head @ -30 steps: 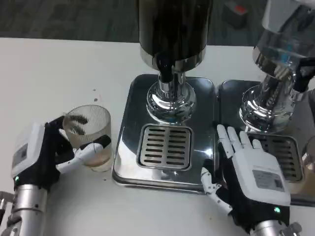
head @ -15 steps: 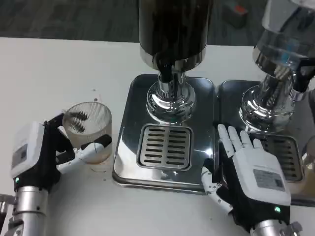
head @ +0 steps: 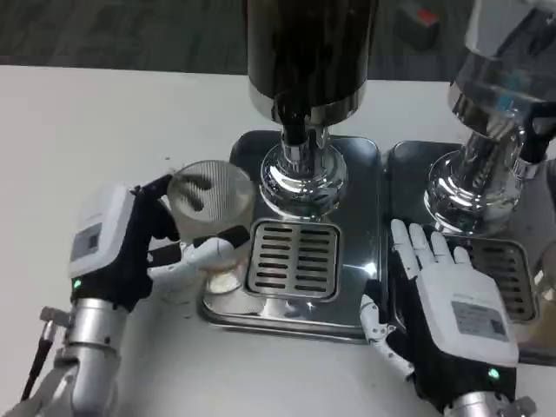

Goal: Grasp the cup under the faucet to collect the drink, then remove the cup.

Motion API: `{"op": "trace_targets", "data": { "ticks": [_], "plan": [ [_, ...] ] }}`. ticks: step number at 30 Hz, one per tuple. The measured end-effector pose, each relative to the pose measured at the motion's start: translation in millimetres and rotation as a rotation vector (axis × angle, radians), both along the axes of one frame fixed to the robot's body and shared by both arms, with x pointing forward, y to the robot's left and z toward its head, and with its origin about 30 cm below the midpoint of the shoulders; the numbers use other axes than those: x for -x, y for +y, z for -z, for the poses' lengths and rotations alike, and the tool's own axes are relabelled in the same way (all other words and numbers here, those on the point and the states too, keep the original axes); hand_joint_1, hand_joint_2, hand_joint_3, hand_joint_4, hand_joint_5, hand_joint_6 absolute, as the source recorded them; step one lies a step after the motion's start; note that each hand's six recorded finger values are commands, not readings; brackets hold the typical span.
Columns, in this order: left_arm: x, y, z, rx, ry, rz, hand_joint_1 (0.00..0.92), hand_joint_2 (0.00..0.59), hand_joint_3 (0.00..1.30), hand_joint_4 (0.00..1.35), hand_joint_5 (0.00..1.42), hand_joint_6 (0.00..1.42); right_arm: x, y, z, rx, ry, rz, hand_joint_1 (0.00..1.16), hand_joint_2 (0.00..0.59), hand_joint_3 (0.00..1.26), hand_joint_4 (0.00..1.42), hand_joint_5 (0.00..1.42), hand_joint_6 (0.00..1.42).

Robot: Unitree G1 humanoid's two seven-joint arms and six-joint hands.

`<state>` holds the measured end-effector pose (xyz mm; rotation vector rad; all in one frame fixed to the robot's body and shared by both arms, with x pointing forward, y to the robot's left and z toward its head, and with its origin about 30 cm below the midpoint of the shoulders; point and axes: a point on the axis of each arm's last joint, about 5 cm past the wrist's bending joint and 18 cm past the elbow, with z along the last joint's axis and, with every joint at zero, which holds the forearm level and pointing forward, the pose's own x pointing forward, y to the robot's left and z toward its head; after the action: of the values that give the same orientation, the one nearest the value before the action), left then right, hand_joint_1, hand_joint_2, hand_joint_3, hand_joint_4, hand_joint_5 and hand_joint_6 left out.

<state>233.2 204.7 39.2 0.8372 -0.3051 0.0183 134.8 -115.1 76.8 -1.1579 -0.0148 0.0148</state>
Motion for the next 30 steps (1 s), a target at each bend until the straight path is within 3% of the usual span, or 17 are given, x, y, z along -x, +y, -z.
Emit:
{"op": "trace_targets", "data": {
  "ticks": [7,18,25,30],
  "plan": [
    [-12.3,-19.9,-2.0,-0.026,0.045,0.093,0.497,0.063,0.61,0.72,0.94,0.95,5.5,-0.2,-1.4,-0.006,-0.039,0.056,0.17,0.575,0.00,0.00,0.00,0.00],
    [-21.4,-49.2,-2.1,-0.093,0.038,0.175,0.499,0.061,0.59,0.70,0.93,0.92,10.9,-1.1,-1.8,0.005,-0.041,0.098,0.18,0.575,0.00,0.00,0.00,0.00],
    [-26.9,-54.2,-4.7,-0.128,0.029,0.175,0.495,0.062,0.59,0.68,0.91,0.90,10.6,0.4,-2.4,-0.005,-0.044,0.105,0.18,0.575,0.00,0.00,0.00,0.00],
    [-26.6,-52.8,-4.5,-0.133,0.026,0.175,0.432,0.045,0.54,0.62,0.86,0.84,10.5,0.8,-2.4,-0.007,-0.045,0.106,0.19,0.575,0.00,0.00,0.00,0.00]
  ]
}}
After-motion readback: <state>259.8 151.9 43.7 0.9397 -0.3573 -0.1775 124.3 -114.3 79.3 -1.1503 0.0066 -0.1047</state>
